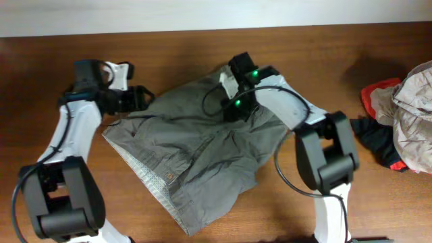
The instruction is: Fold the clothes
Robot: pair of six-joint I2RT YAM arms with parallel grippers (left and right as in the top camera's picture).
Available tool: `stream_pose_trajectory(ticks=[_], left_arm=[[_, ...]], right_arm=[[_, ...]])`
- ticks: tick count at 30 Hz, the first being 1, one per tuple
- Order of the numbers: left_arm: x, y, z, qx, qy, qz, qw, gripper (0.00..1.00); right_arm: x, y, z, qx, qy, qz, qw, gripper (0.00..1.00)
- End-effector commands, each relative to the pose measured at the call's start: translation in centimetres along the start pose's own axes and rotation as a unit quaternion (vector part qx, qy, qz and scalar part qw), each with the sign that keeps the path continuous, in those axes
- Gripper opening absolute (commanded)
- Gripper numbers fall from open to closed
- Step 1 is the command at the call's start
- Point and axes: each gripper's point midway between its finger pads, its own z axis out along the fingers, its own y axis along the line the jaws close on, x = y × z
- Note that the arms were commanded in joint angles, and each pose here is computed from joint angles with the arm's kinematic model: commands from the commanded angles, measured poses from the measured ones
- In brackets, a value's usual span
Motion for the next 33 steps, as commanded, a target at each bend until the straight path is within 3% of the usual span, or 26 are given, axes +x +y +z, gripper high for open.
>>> stream_pose_trajectory(ticks=[1,3,5,8,10,15,17,19,23,27,28,31,33], left_arm=[[-1.8,-2.3,-2.0,-0.038,-0.028,0.054,0.997,0.64],[-2.3,-3.3,-2.9,-0.036,-0.040,0.066,0.996,0.64],[-3.1,-4.3,-4.4,-0.039,-0.060,0.078,0.994,0.65],[-3.9,-5.3,-6.2,-0.039,-0.084,0.089,0.992,0.65],[-3.9,-5.4,-6.4,-0.039,-0.086,0.090,0.991,0.65],[-3.6,-6.7,-5.6,-0.028,-0.077,0.102,0.991,0.66],[-3.3,-7.5,-5.3,-0.022,-0.072,0.108,0.991,0.66],[-3.0,-7.7,-5.1,-0.022,-0.065,0.108,0.992,0.66],[-2.5,-7.8,-5.0,-0.016,-0.056,0.093,0.994,0.66],[-0.4,-8.4,-4.5,0.013,-0.014,-0.017,1.000,0.65],[0.7,-9.4,-4.0,0.049,0.014,-0.046,0.998,0.70],[3.7,-11.7,-2.8,0.140,0.084,-0.090,0.982,0.75],[5.6,-12.0,-2.0,0.159,0.122,-0.114,0.973,0.74]], right_arm=[[0.7,-2.1,2.6,0.037,0.020,0.005,0.999,0.19],[1.5,-6.4,2.6,0.141,0.027,0.082,0.986,0.18],[3.0,-11.6,0.8,0.254,0.025,0.184,0.949,0.18],[5.8,-16.4,-1.6,0.296,0.030,0.313,0.902,0.15],[7.1,-18.0,-2.3,0.290,0.036,0.361,0.886,0.14],[7.9,-17.9,-3.0,0.247,0.057,0.361,0.898,0.16],[6.6,-15.8,-4.6,0.209,0.042,0.335,0.918,0.23],[4.5,-12.8,-7.2,0.154,0.008,0.288,0.945,0.36],[2.8,-7.6,-12.4,0.123,-0.045,0.216,0.967,0.63],[2.9,-2.9,-15.7,0.126,-0.070,0.165,0.976,0.67],[3.1,-2.4,-15.9,0.132,-0.069,0.160,0.976,0.68],[3.4,-2.9,-15.8,0.137,-0.066,0.178,0.972,0.68],[3.4,-3.4,-15.9,0.139,-0.069,0.192,0.969,0.69]])
